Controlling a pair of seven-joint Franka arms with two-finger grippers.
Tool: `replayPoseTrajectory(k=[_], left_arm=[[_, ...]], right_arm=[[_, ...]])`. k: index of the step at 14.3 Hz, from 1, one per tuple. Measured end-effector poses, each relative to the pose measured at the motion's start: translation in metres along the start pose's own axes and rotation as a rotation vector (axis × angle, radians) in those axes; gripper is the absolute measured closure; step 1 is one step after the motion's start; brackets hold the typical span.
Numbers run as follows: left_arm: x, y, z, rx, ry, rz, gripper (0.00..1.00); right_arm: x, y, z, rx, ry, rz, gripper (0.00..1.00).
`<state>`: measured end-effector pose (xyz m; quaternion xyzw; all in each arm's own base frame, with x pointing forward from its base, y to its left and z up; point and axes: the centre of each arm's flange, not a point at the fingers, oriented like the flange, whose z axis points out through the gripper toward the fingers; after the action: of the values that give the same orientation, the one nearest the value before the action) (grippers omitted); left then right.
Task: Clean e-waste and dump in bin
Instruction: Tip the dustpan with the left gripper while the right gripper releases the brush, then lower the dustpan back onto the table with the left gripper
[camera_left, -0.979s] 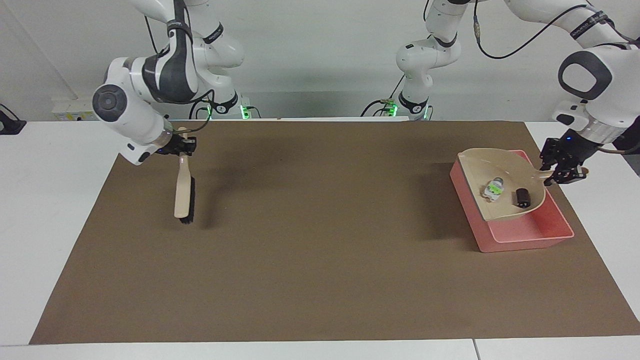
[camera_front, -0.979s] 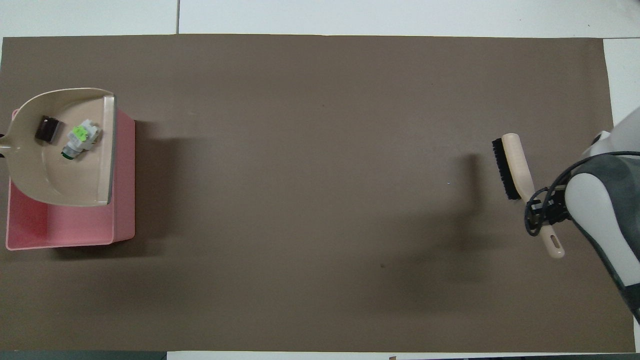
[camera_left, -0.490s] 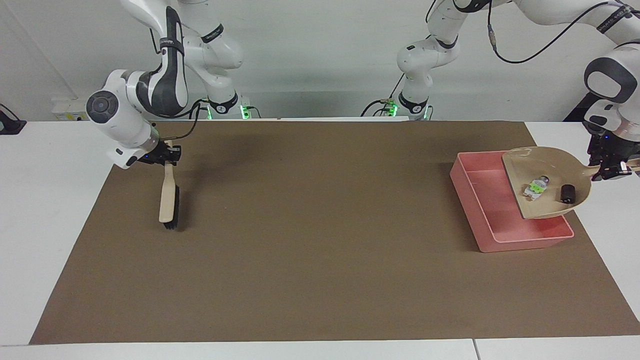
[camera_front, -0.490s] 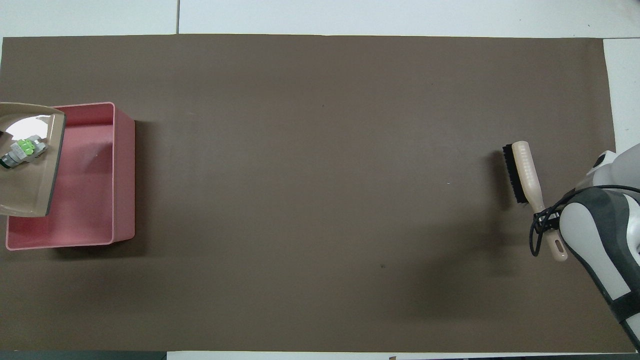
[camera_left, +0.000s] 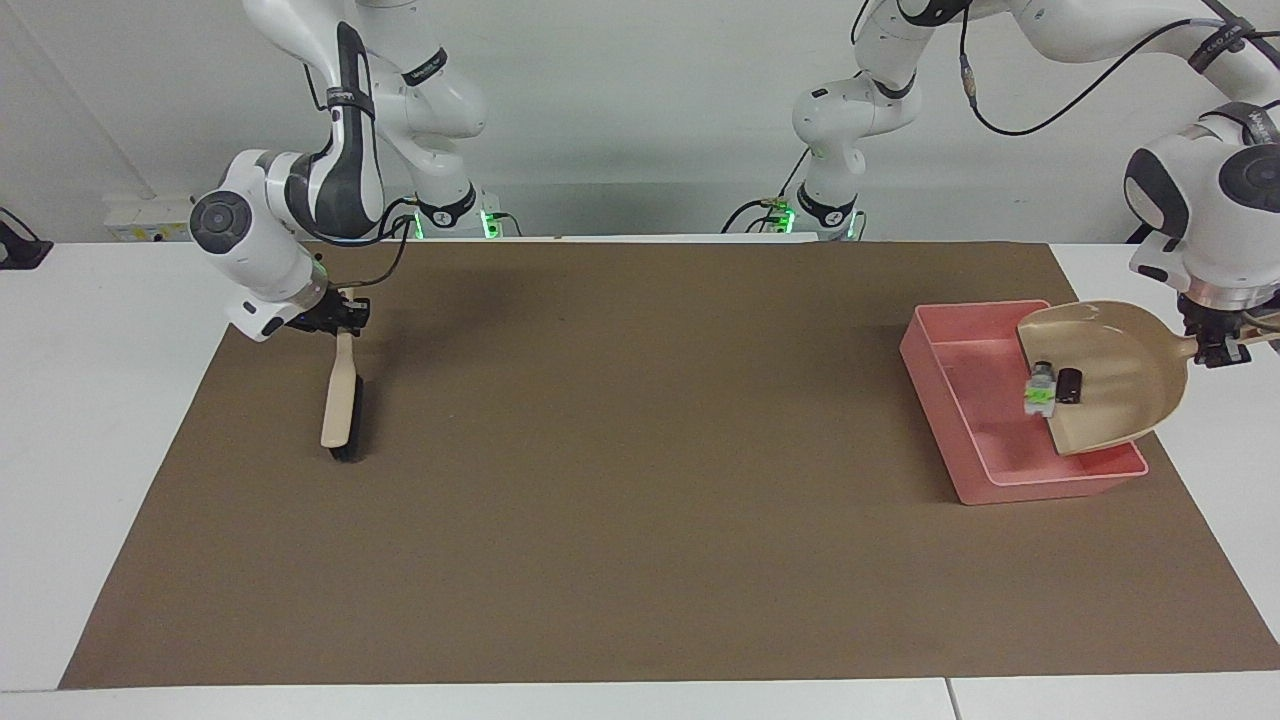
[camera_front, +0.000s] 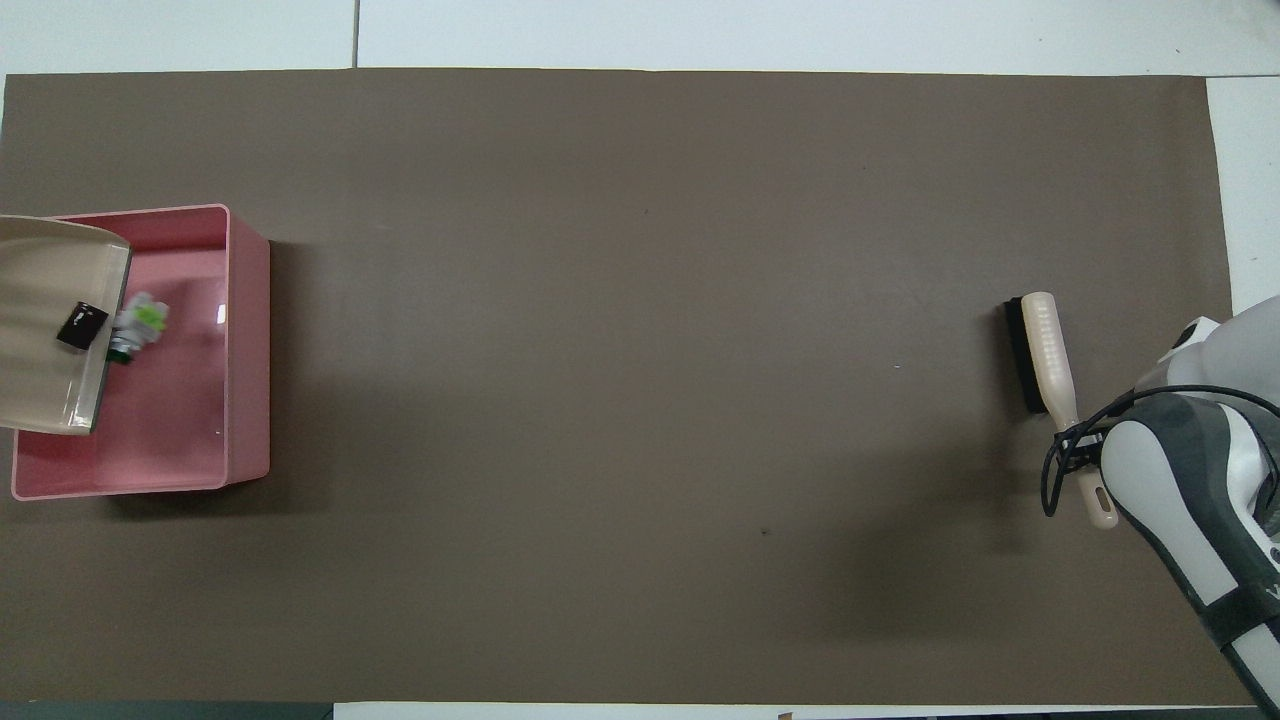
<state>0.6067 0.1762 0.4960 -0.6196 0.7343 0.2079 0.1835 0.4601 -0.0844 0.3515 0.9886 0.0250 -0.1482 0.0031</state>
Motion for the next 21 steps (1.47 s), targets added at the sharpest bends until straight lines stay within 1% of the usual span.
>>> replayPoseTrajectory(k=[2,4,7,8,9,11,13,14,15,17,18,19,20,21], left_arm=[[0.006,0.000,-0.003,0.001,-0.007,-0.002,0.67],[0.003,0.004,-0.011,0.010,-0.014,-0.009,0.67],[-0.009,0.017,-0.040,0.043,-0.029,-0.034,0.67],[-0.009,0.023,-0.055,0.045,-0.016,-0.042,0.67],[0.000,0.026,-0.071,0.051,0.025,-0.046,0.67],[0.038,0.024,-0.100,0.074,0.134,-0.024,0.67],[0.095,0.017,-0.120,0.087,0.197,0.013,0.67],[0.129,0.014,-0.127,0.083,0.227,0.003,0.67],[0.162,0.012,-0.133,0.074,0.246,-0.010,0.67],[0.222,0.013,-0.139,0.048,0.286,-0.032,0.67],[0.248,0.013,-0.137,0.033,0.305,-0.036,0.67],[0.272,0.012,-0.133,0.024,0.316,-0.036,0.67],[0.292,0.010,-0.127,0.015,0.319,-0.032,0.67],[0.310,0.008,-0.121,0.008,0.323,-0.024,0.67]], right_arm=[[0.000,-0.002,0.001,-0.002,-0.002,0.027,0.74],[-0.001,-0.003,0.002,-0.003,-0.004,0.035,0.74],[-0.003,-0.004,0.007,-0.001,-0.014,0.034,0.74],[-0.004,-0.004,0.008,-0.001,-0.016,0.034,0.74],[-0.005,-0.004,0.008,-0.001,-0.016,0.034,0.74],[-0.006,-0.004,0.008,-0.001,-0.016,0.035,0.74],[-0.006,-0.004,0.008,-0.001,-0.016,0.035,0.74],[-0.006,-0.004,0.008,-0.001,-0.016,0.035,0.74],[-0.006,-0.004,0.008,-0.001,-0.016,0.035,0.74],[-0.006,-0.004,0.008,-0.001,-0.016,0.036,0.64],[-0.006,-0.004,0.008,-0.001,-0.016,0.036,0.63],[-0.006,-0.004,0.008,-0.001,-0.016,0.036,0.59],[-0.006,-0.003,0.008,-0.001,-0.016,0.037,0.59],[-0.006,-0.003,0.008,-0.001,-0.015,0.038,0.51]])
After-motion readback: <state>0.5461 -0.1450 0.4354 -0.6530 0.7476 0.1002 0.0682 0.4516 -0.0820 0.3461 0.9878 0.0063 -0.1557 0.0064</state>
